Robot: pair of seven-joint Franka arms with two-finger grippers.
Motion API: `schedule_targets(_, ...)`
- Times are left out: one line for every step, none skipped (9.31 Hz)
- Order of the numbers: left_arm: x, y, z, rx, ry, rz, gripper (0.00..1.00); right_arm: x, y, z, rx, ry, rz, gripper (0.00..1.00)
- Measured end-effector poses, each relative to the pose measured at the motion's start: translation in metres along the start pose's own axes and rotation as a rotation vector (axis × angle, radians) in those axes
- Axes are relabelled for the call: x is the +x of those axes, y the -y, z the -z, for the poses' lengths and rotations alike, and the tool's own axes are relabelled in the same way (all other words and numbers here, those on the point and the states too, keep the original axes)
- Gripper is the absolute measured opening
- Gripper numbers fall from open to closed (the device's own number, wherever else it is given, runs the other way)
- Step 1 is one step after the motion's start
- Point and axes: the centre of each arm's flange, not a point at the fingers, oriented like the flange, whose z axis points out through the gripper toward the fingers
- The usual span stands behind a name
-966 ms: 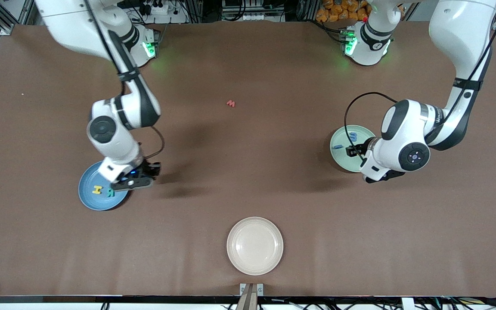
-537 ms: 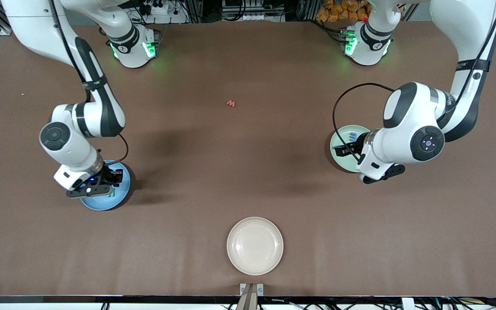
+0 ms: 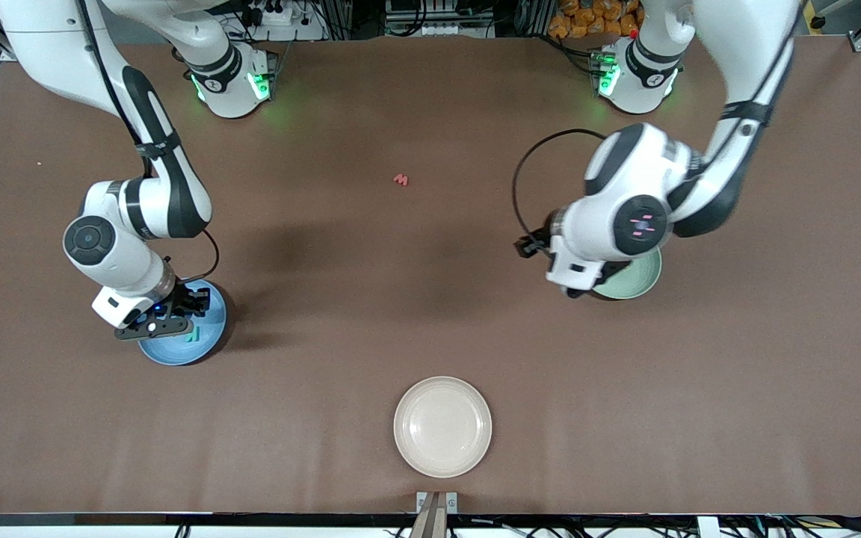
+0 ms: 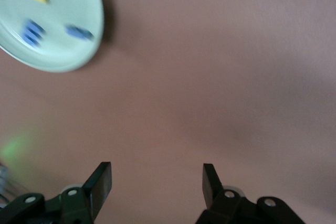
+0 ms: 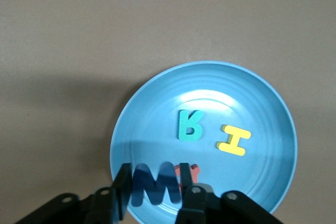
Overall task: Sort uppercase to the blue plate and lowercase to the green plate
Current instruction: 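Release M on the blue plate while the left gripper reaches pink w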
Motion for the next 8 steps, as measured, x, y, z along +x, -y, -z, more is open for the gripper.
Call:
schedule_targets(-0.021, -0.023, -0.030, 0.002, -0.002, 0.054, 0.79, 0.000, -0.004, 0.000, 0.000, 0.001, -0.007, 0.65)
schedule_targets(-0.035, -0.041, -0.062, 0.008, 0.004, 0.118, 0.79, -0.001, -0.007, -0.001, 0.000, 0.001, -0.012, 0.81)
schedule_targets(-0.041, -0.053, -0.089, 0.006, 0.009, 0.175, 0.79, 0.000, -0.008, 0.000, 0.001, 0.000, -0.013, 0.94)
schedule_targets(-0.048, -0.065, -0.110, -0.010, 0.010, 0.229, 0.79, 0.001, -0.008, 0.001, 0.001, -0.004, -0.013, 1.00)
schedule_targets(-0.059, -0.076, -0.129, -0.028, 0.009, 0.287, 0.79, 0.003, -0.008, 0.004, 0.001, -0.012, -0.013, 1.00)
schedule_targets(-0.072, -0.085, -0.144, -0.040, 0.012, 0.342, 0.79, 0.007, -0.011, 0.009, -0.001, -0.025, -0.016, 1.00)
schedule_targets(-0.088, -0.093, -0.165, -0.040, 0.018, 0.391, 0.78, 0.013, -0.015, 0.018, -0.003, -0.043, -0.024, 1.00)
schedule_targets(-0.105, -0.099, -0.189, -0.024, 0.029, 0.426, 0.77, 0.016, -0.022, 0.027, -0.004, -0.050, -0.033, 1.00)
